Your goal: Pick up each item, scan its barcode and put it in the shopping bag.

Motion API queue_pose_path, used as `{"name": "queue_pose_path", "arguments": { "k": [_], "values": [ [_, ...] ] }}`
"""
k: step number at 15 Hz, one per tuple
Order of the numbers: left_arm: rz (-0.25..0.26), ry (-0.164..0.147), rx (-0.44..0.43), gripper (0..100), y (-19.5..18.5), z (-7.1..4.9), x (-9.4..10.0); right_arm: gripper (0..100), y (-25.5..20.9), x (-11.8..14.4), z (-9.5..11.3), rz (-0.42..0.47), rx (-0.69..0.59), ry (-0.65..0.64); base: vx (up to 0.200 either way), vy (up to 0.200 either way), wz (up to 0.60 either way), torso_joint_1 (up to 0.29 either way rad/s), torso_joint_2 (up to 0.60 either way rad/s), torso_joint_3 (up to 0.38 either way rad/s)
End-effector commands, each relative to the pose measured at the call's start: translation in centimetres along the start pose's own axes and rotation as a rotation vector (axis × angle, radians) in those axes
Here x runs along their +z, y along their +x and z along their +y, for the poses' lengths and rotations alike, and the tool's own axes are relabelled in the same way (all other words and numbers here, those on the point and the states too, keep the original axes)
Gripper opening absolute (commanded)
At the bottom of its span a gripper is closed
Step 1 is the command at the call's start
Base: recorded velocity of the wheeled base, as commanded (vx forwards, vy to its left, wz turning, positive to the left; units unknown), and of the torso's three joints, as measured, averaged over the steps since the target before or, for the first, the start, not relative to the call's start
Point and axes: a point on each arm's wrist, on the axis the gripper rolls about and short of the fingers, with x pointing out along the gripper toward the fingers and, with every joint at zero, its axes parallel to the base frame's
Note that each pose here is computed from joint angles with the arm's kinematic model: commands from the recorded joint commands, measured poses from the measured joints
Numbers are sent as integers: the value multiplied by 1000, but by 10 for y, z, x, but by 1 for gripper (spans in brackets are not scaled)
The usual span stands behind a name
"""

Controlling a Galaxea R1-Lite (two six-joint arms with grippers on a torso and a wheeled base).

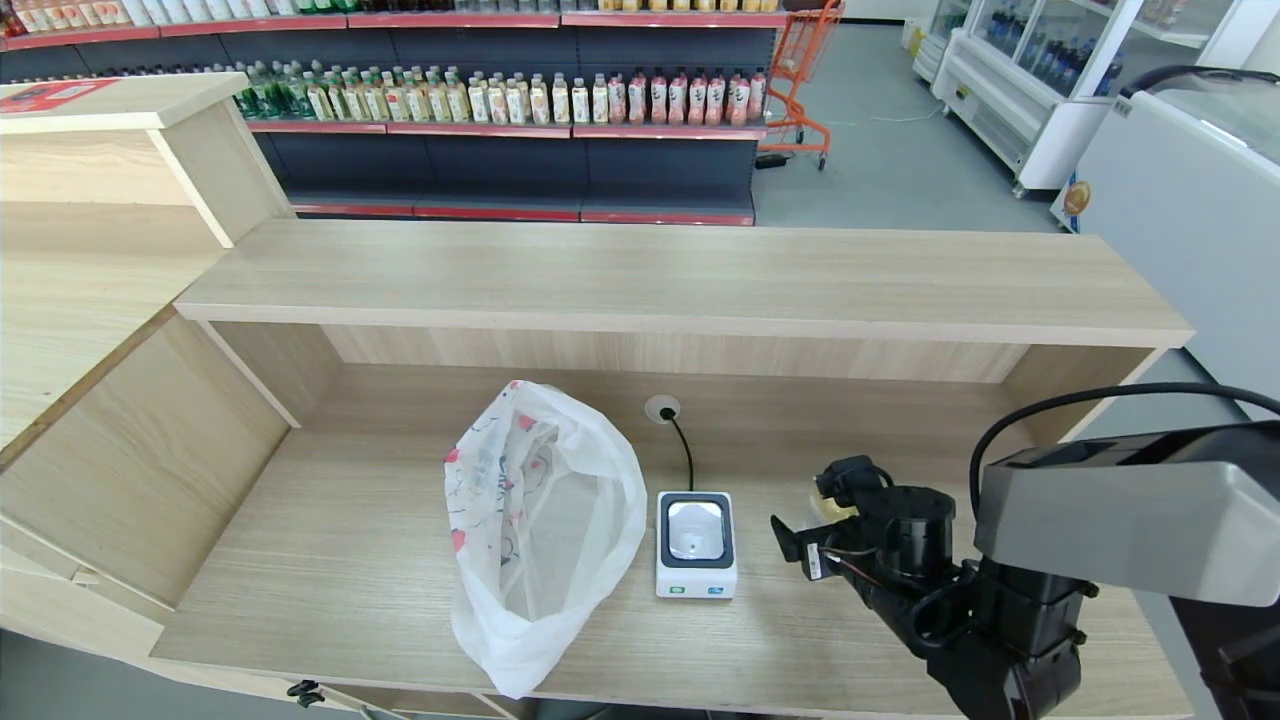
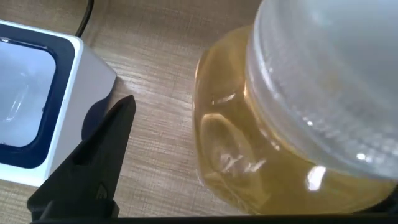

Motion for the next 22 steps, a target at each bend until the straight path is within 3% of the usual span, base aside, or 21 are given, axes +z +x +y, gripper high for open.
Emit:
{"name": "queue_pose_path", "arguments": {
  "k": [1, 5, 6, 15, 18, 19, 22],
  "values": [
    [0, 0, 0, 100, 0, 0, 0, 100, 2, -2, 1, 2, 11, -1, 0, 0, 0, 0, 0, 0],
    [0, 0, 0, 100, 0, 0, 0, 100, 8, 0, 4, -45, 62, 11, 0, 0, 0, 0, 0, 0],
    [-1, 0, 0, 100, 0, 0, 0, 0, 8, 0, 4, -53, 74, 9, 0, 0, 0, 0, 0, 0],
    [0, 0, 0, 100, 0, 0, 0, 0, 8, -4, 3, -50, 70, -38, 0, 0, 0, 0, 0, 0],
    [-1, 0, 0, 100, 0, 0, 0, 0, -4, 2, -2, -52, 78, 3, 0, 0, 0, 0, 0, 0],
    [0, 0, 0, 100, 0, 0, 0, 0, -13, 13, -9, -72, 107, 60, 0, 0, 0, 0, 0, 0],
    [0, 0, 0, 100, 0, 0, 0, 0, -49, 58, -65, -100, 292, 110, 0, 0, 0, 0, 0, 0]
  ]
}}
